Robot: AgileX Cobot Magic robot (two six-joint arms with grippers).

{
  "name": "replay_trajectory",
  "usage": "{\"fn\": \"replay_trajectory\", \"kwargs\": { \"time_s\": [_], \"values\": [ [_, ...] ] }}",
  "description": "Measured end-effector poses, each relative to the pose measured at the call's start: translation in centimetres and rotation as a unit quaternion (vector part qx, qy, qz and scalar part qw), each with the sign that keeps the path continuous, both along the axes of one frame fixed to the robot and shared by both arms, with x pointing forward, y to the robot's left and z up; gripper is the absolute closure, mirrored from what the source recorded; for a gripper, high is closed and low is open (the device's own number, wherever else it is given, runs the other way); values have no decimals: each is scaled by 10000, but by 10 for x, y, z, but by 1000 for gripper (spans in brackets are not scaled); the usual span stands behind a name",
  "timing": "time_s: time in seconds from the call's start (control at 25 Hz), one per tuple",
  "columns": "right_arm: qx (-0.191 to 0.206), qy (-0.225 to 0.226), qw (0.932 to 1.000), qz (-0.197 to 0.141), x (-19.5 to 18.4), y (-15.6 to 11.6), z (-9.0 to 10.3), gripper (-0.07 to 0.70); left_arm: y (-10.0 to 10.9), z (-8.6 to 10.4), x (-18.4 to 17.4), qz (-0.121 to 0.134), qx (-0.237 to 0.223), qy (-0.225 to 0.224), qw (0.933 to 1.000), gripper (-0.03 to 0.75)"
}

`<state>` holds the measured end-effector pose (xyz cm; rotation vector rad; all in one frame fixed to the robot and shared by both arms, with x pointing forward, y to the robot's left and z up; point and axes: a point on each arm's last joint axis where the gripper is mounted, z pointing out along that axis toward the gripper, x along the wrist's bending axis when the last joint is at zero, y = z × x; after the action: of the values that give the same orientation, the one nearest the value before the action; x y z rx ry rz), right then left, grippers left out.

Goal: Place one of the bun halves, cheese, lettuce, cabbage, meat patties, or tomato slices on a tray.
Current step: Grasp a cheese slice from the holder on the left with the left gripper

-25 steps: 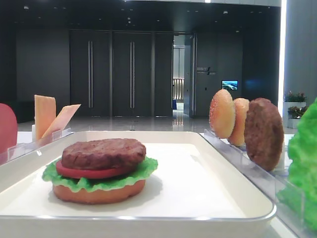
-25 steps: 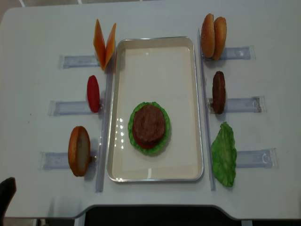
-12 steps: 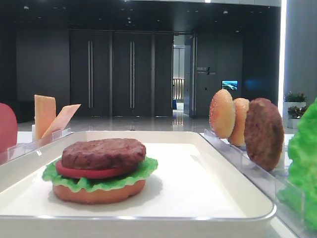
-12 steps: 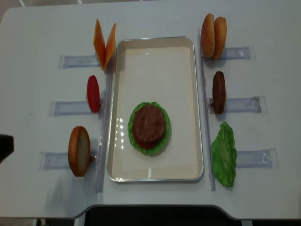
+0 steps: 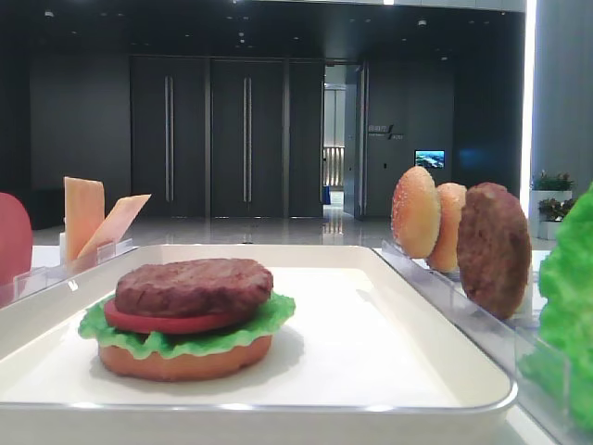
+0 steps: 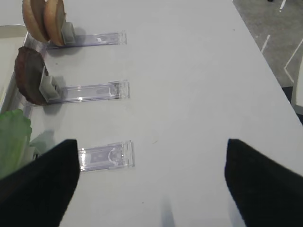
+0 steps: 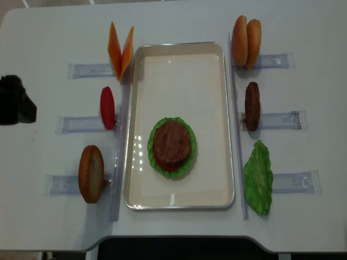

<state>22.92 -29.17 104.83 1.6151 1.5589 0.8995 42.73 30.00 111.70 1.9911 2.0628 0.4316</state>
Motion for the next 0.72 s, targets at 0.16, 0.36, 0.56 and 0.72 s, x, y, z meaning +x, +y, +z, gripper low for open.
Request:
{"fn": "replay_trajectory", "kwargs": {
  "time_s": [0.16,0.36,0.56,0.72],
  "values": [
    [0,0,10000,0,0,0,0,40,2,-11,32,137,145,364,9991,83],
    [0,0,10000,0,0,0,0,40,1,-22,63,265,113,637,9976,83],
    [0,0,10000,0,0,0,0,40,0,-30,84,278,118,797,9964,83],
    [0,0,10000,0,0,0,0,40,0,-36,100,282,123,892,9955,83]
  ]
}}
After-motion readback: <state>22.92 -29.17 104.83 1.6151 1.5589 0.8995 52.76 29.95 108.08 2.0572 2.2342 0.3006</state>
